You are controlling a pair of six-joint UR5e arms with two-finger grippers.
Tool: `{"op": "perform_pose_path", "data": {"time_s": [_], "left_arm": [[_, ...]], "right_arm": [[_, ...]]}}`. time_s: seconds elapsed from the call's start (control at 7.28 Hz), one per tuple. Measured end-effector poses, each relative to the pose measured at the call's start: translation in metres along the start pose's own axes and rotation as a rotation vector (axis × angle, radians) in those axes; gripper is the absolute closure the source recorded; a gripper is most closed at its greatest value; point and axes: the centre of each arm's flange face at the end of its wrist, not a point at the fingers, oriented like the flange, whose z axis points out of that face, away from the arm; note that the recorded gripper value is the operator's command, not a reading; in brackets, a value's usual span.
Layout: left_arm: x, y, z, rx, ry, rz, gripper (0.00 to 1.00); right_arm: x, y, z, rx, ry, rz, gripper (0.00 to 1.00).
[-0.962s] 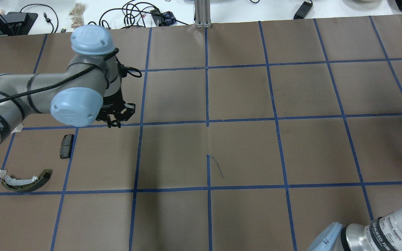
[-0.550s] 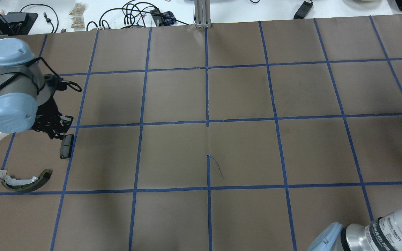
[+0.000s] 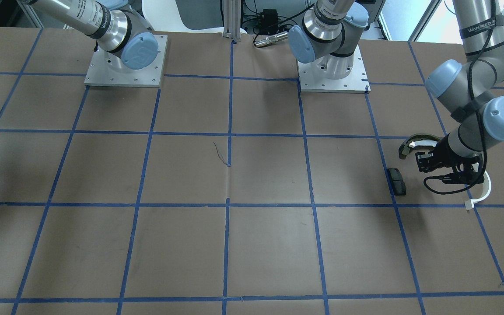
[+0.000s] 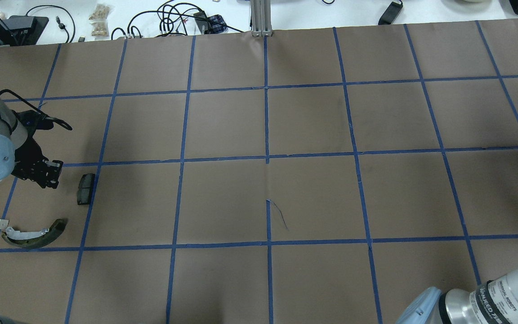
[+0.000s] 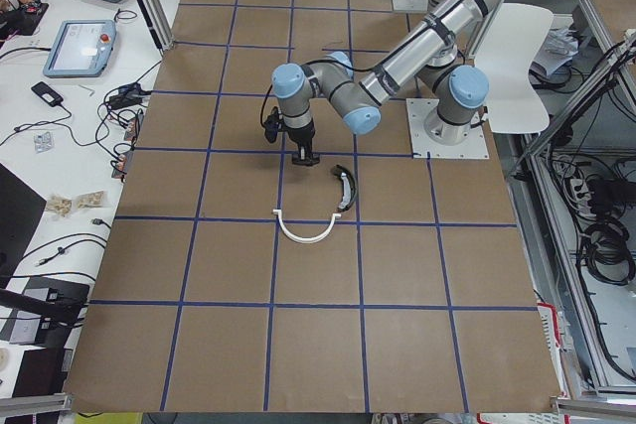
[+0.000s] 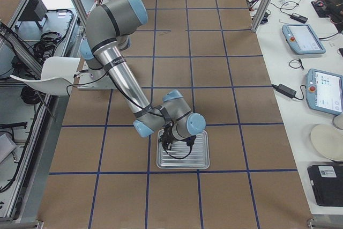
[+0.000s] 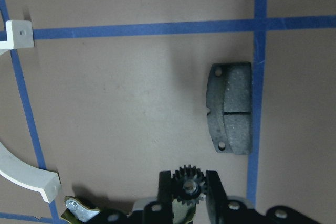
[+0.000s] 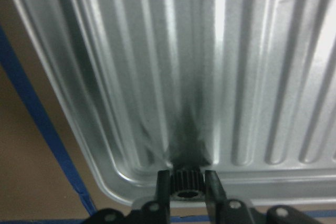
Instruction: Place bearing gear from tray to pile
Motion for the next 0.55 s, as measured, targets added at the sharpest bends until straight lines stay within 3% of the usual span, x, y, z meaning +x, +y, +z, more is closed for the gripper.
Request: {"op": "perform_pose_path", "data": {"time_s": [0.14,0.27,0.55], "left_arm": [[-0.007,-0.001,0.009,-0.002,0.01,0.002,0.42],[-0.01,-0.001,0.015,-0.007,0.016,0.004,0.0],[-0.011,-0.001,0.011,-0.001,0.012,0.005,0.0]], "right_arm": [[0.003,0.002,-0.016,0.002,0.007,-0.001,1.0],[0.003,0.003,-0.031,0.005,0.009,-0.006,1.0],[-0.038,-0.006,-0.074,0.038,0.026,-0.046,1.0]]}}
